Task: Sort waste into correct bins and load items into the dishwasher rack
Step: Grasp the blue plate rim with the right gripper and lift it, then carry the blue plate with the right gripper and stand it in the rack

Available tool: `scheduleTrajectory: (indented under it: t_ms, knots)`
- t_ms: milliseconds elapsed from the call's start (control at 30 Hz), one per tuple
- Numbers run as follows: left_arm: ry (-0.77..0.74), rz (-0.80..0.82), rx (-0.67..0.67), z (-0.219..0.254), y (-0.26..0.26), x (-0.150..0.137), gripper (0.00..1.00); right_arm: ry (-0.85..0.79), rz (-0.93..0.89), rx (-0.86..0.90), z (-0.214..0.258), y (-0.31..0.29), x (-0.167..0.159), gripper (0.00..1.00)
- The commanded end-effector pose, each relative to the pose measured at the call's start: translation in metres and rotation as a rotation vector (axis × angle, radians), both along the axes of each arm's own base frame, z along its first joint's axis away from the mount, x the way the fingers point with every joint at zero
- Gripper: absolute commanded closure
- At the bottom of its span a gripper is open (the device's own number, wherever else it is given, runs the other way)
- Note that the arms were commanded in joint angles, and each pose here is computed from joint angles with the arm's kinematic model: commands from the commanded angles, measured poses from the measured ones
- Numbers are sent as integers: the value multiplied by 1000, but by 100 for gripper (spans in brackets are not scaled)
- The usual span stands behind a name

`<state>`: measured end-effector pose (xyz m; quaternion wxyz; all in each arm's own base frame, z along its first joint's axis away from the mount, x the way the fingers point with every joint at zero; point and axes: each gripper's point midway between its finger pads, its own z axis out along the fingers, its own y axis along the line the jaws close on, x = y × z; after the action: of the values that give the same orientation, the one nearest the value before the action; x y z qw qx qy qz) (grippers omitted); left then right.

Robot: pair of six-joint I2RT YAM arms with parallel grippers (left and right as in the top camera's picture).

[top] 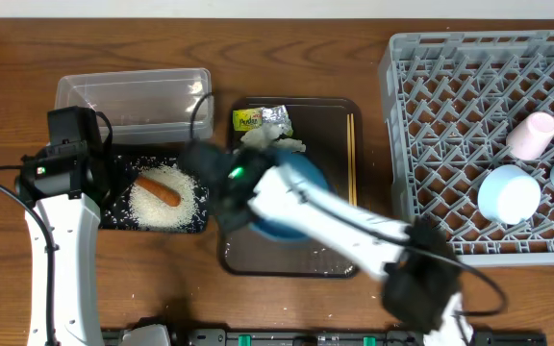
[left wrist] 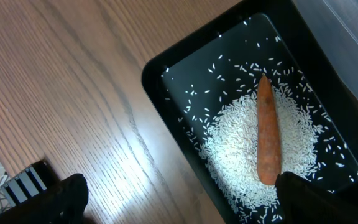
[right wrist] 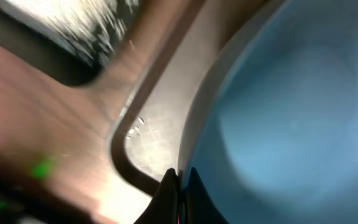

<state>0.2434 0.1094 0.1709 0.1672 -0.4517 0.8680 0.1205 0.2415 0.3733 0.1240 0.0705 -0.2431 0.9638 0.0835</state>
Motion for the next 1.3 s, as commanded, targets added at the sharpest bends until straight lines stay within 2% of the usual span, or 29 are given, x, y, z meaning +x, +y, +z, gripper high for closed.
scheduleTrajectory:
  t_ms: [0, 200, 467, 567, 800, 1000, 1267]
  knots:
    - [-2, 13, 15, 4, 4, 0, 2, -72, 33, 199, 81, -15, 21, 99]
    - [-2, 13, 15, 4, 4, 0, 2, -162, -18, 429, 165, -90, 66, 99]
    - [-2, 13, 15, 4, 4, 0, 2, -296, -104, 752, 222, -218, 140, 99]
    - [-3, 13, 15, 4, 4, 0, 2, -339, -188, 833, 224, -270, 166, 99]
    - [-2, 13, 15, 4, 4, 0, 2, -485, -125, 1072, 236, -348, 203, 99]
    - [-2, 13, 15, 4, 4, 0, 2, -462, -179, 1115, 198, -375, 241, 99]
    - [-3, 13, 15, 4, 4, 0, 2, -446, -186, 1176, 165, -393, 271, 99]
